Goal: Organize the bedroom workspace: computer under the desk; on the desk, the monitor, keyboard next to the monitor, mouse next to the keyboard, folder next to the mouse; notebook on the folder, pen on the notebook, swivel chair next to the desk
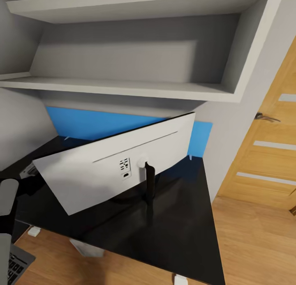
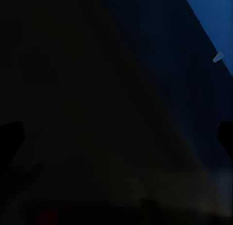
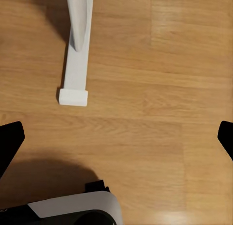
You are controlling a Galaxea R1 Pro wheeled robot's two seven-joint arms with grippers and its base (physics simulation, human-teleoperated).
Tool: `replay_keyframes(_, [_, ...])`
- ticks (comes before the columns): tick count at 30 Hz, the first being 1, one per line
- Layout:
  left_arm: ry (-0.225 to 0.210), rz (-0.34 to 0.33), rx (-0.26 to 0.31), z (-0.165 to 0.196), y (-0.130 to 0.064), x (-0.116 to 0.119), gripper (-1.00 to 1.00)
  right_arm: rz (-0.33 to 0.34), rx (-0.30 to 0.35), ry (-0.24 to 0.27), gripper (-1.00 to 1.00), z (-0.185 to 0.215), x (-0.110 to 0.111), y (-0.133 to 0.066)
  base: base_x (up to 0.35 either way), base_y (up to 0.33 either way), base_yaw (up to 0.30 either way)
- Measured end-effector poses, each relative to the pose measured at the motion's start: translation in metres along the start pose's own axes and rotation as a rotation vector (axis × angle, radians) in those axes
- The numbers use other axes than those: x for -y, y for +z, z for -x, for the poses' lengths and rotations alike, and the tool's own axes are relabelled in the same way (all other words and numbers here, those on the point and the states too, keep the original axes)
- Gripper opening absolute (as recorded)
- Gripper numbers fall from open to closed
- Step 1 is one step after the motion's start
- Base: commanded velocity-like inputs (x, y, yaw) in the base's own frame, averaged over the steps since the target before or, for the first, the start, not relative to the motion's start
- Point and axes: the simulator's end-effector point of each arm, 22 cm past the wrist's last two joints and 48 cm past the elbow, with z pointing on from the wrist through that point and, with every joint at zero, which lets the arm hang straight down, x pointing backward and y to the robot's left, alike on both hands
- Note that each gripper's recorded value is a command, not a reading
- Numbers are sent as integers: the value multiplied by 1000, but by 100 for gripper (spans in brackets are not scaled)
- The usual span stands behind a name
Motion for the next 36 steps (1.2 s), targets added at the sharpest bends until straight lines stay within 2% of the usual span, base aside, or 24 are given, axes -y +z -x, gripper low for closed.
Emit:
replay_keyframes(17, [-32,33,-73,-32,17,-14,100,0,0,0,100,0,0,0,13,-6,-1])
replay_keyframes(36, [-36,19,-79,-34,15,-9,100,1,10,2,100,4,-1,1,0,0,-80])
